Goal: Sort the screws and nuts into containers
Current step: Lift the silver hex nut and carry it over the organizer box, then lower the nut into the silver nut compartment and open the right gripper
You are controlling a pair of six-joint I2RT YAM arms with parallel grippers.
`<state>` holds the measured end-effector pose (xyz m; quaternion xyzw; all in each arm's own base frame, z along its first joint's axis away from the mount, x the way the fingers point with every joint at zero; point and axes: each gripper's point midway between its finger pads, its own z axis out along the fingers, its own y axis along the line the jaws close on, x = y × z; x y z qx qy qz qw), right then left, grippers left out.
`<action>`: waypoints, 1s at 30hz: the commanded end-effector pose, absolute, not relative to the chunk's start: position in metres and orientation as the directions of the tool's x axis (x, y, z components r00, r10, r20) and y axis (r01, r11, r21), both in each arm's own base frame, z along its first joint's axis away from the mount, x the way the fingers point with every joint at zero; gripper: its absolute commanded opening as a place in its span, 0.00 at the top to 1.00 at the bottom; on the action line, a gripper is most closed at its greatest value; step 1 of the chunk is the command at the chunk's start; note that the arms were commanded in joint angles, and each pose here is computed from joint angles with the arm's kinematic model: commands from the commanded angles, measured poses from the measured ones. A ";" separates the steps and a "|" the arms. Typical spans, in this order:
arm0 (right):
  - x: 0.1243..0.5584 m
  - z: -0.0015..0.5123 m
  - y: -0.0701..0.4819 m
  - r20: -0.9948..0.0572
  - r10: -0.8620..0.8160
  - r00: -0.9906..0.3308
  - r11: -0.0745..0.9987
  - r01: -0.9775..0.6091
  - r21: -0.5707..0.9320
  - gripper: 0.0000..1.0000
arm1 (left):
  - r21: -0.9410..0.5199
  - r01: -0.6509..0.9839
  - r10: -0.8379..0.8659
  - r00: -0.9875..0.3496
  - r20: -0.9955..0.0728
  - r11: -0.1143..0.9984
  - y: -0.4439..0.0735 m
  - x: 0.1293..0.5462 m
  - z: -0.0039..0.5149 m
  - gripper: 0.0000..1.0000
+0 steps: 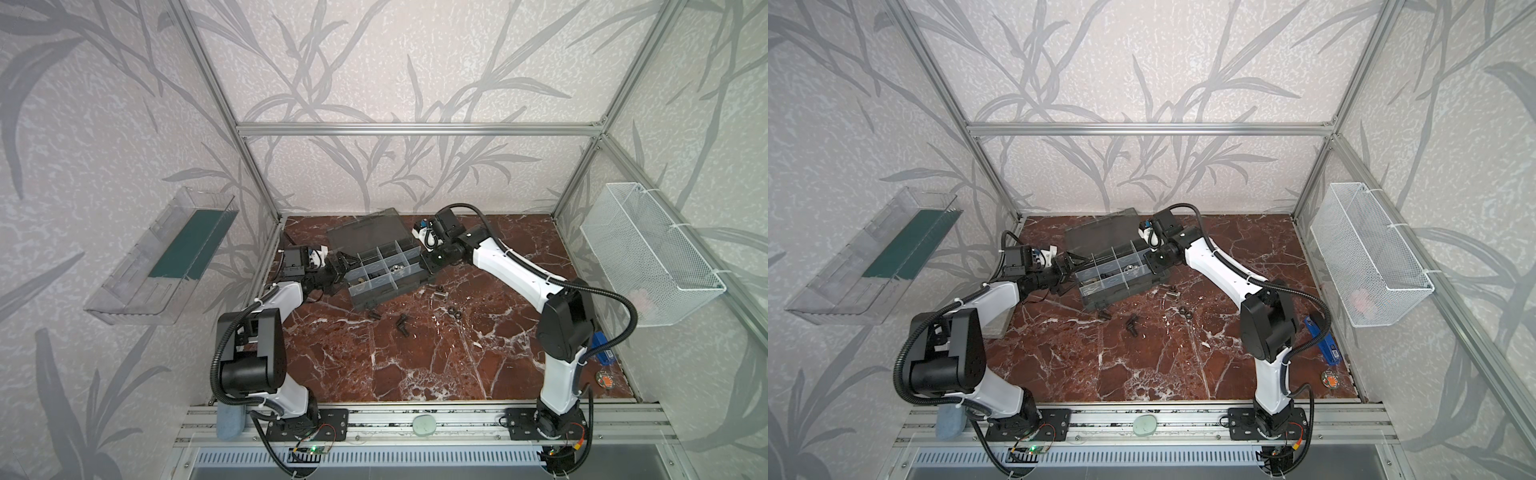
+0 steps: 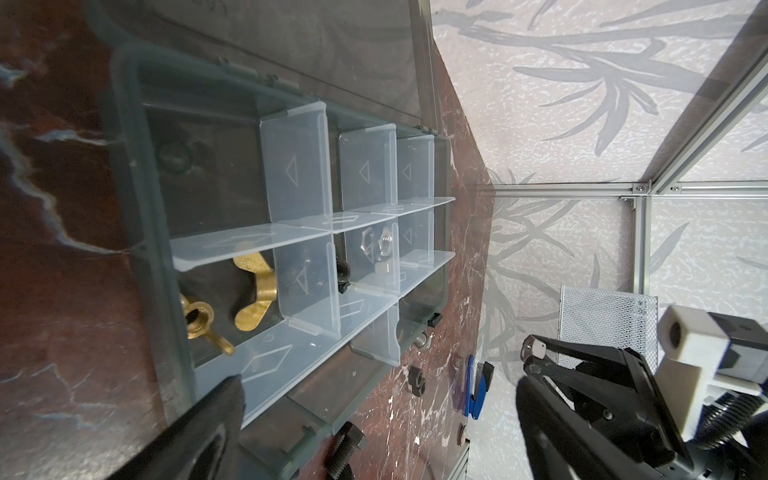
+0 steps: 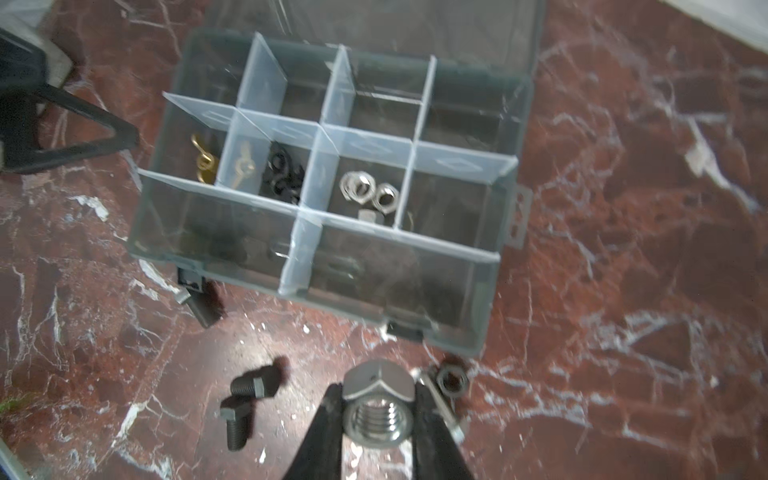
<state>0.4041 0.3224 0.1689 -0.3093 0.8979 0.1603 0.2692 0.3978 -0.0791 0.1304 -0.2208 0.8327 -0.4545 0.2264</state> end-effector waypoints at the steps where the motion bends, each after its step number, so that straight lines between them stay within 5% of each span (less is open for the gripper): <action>1: 0.421 0.168 0.360 -0.663 -0.483 -0.571 0.692 -0.713 0.110 1.00 | -0.866 -0.150 -0.571 -0.802 -0.175 0.476 -0.080 0.396 0.132 0.00; 30: 0.474 0.086 0.388 -0.566 -0.479 -0.671 0.760 -0.640 0.115 0.98 | -0.859 -0.156 -0.572 -0.800 -0.180 0.488 -0.077 0.393 0.131 0.01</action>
